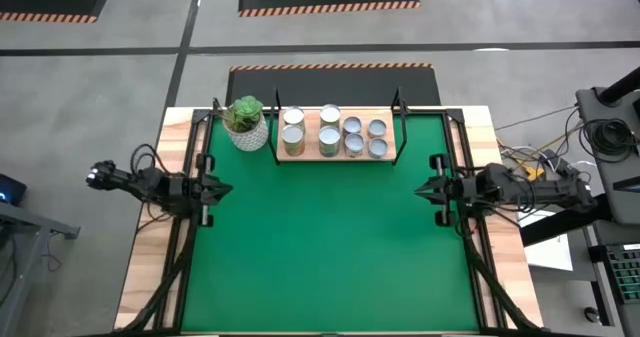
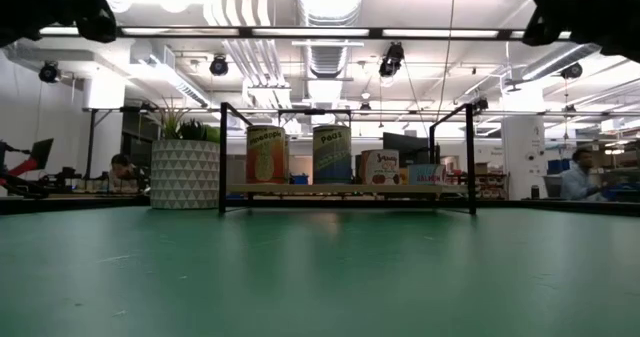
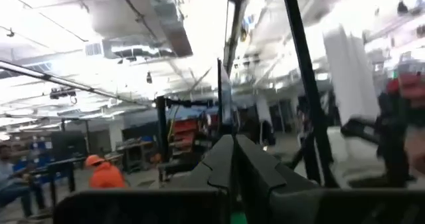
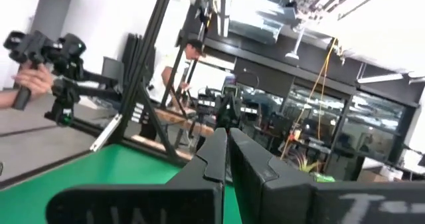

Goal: Pick and place cans onto a shelf
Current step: Return to Home Position

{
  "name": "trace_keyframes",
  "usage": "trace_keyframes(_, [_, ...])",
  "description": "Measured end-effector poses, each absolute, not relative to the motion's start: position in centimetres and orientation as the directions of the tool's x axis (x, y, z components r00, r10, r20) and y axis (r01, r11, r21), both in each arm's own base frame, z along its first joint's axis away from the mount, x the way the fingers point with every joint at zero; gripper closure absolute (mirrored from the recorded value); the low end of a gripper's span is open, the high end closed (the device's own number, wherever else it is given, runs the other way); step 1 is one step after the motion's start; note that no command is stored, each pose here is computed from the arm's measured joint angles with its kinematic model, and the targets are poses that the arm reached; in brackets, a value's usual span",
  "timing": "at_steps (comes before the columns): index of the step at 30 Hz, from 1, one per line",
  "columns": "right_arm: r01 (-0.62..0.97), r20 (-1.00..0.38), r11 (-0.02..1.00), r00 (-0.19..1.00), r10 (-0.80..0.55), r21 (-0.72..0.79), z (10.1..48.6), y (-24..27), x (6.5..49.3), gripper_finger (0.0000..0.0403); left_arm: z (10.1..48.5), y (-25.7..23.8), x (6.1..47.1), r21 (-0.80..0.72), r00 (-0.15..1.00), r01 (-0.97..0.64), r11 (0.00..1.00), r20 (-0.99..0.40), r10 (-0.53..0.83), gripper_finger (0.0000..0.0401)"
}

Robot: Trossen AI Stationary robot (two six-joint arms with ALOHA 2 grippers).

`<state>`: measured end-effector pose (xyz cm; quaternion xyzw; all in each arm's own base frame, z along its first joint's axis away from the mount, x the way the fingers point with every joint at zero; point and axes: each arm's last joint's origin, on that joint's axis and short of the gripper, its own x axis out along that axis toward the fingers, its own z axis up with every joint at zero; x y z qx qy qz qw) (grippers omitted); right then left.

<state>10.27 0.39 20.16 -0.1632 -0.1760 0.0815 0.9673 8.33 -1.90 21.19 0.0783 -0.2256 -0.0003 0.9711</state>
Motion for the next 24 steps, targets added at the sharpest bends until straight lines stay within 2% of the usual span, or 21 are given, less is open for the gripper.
trace_keyframes(5, [-0.09,0.336,0.931,0.917,0.217,-0.355,20.3,0.4,9.8,0.0394,21.0,-1.8,8.4,0.174,0.908,-0.101,0.98,0.418,0.019,0.0401])
trace_keyframes(9, [-0.086,0.343,0.93,0.914,0.217,-0.358,20.3,0.4,9.3,0.0394,21.3,-1.2,8.3,0.114,0.903,-0.247,0.962,0.386,0.186,0.0401])
trace_keyframes(12, [-0.119,0.294,0.921,0.926,0.238,-0.37,19.8,0.5,9.2,0.0394,20.6,-0.9,8.5,0.087,0.892,-0.381,0.92,0.297,0.342,0.0401])
trace_keyframes(15, [-0.191,0.247,0.908,0.923,0.296,-0.373,19.3,0.7,9.2,0.0394,19.6,-0.7,8.7,0.1,0.879,-0.46,0.882,0.192,0.437,0.0401])
trace_keyframes(19, [-0.299,0.233,0.872,0.884,0.406,-0.386,19.3,1.0,9.1,0.0394,18.7,-0.6,8.8,0.083,0.873,-0.484,0.871,0.112,0.475,0.0401])
trace_keyframes(24, [-0.311,0.206,0.88,0.893,0.4,-0.359,19.0,0.9,9.3,0.0394,18.4,-0.6,8.9,0.104,0.876,-0.482,0.87,0.091,0.474,0.0401])
